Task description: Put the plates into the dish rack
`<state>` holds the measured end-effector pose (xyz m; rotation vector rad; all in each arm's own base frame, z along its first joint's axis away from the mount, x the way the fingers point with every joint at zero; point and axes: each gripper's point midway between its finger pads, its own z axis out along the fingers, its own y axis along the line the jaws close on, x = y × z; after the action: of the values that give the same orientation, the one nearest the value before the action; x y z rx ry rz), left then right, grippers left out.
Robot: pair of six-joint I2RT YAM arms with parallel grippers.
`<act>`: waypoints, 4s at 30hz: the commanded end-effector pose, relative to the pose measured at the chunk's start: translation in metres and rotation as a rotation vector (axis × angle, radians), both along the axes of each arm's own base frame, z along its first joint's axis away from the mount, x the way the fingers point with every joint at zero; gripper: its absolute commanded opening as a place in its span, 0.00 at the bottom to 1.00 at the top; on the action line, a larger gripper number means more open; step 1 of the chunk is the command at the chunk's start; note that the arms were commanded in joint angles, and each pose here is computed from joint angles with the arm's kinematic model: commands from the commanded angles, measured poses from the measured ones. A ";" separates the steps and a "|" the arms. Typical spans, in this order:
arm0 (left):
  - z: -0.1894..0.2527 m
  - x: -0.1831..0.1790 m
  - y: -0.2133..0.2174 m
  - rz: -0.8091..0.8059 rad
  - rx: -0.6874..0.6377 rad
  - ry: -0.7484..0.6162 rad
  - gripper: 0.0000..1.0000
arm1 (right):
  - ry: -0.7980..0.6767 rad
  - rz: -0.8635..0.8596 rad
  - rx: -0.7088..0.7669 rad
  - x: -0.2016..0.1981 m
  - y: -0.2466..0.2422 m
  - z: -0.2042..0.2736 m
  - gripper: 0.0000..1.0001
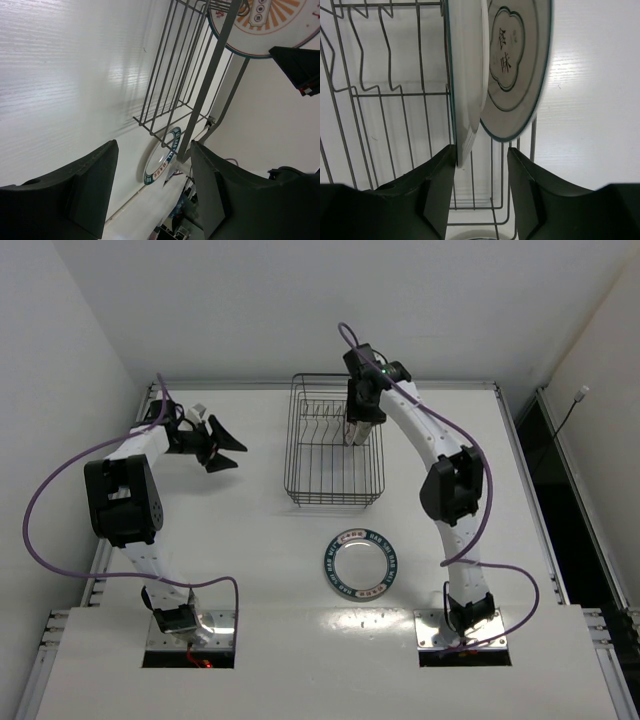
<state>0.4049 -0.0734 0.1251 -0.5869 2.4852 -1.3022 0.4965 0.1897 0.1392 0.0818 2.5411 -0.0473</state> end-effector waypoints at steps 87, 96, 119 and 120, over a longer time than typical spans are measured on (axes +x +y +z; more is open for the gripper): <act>-0.027 -0.022 0.031 0.070 0.046 0.078 0.56 | -0.478 0.010 0.154 -0.019 -0.019 0.199 0.00; -0.023 -0.026 0.030 0.065 0.050 0.071 0.56 | -0.525 -0.157 -0.117 0.010 0.004 0.170 0.00; -0.027 -0.028 0.032 0.066 0.066 0.096 0.56 | -0.377 -0.138 -0.260 0.041 -0.015 0.093 0.00; -0.027 -0.028 0.032 0.066 0.066 0.096 0.56 | -0.381 -0.147 -0.270 0.041 -0.017 0.094 0.00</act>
<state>0.3743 -0.0458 0.0805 -0.7805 2.5898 -1.2112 0.5311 0.1906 0.2123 0.1274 2.1837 -0.3326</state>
